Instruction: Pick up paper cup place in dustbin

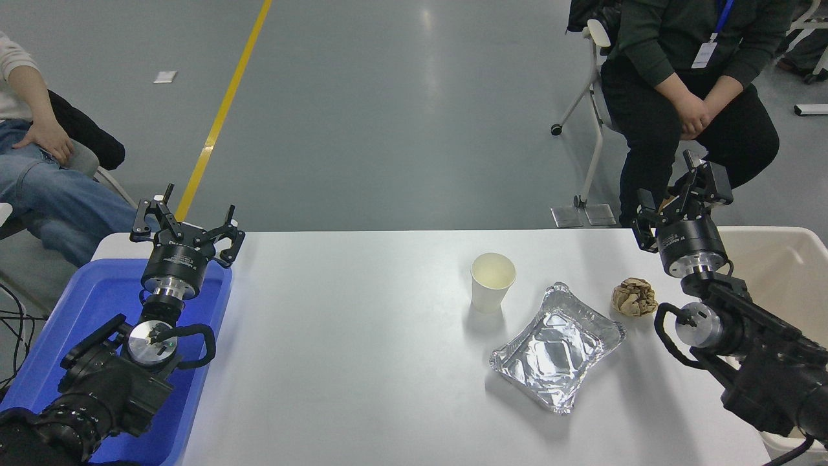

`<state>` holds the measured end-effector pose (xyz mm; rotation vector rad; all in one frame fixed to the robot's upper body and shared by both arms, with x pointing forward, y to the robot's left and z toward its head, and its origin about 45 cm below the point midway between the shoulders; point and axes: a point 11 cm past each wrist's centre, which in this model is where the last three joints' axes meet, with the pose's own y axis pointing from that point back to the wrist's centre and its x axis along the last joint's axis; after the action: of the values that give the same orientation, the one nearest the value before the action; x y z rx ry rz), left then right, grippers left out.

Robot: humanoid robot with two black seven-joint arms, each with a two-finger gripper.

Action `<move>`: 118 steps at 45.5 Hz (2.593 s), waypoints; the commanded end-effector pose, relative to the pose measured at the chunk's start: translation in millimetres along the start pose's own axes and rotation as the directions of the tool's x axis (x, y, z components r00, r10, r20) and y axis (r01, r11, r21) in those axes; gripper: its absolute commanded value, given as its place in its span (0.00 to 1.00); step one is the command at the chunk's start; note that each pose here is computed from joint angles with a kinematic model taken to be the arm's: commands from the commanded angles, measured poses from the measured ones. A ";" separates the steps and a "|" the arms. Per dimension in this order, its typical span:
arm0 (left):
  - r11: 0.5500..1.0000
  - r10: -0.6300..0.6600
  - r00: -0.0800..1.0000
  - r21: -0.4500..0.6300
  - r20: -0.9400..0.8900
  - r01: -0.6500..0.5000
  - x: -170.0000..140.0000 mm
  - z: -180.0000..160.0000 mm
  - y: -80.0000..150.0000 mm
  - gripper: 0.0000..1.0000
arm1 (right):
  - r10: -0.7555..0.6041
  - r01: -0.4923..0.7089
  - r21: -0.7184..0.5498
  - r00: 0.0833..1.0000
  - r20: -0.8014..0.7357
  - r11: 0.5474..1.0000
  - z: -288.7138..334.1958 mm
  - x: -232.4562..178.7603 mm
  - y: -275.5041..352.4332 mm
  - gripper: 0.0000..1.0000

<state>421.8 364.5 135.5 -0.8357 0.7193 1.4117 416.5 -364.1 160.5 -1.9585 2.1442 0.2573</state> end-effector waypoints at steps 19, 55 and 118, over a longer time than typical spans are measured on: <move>1.000 -0.002 1.000 0.000 -0.001 0.002 -1.0 -0.1 -0.7 0.99 | 0.004 -0.004 0.010 0.999 -0.038 1.000 -12.3 8.8 -5.0 1.00; 1.000 -0.003 1.000 0.000 -0.001 0.003 -1.0 -0.1 -0.7 0.99 | -0.695 0.083 -0.698 0.232 -0.680 0.711 -72.5 -49.1 -50.3 1.00; 1.000 -0.001 1.000 0.000 0.000 0.001 -0.6 0.1 -0.5 0.99 | -0.944 -0.263 -0.925 -0.257 -0.206 0.273 -116.9 -197.6 -22.4 1.00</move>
<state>422.0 364.4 135.7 -0.8358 0.7192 1.4113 451.5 -209.6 330.9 -4.5822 0.4976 -0.9649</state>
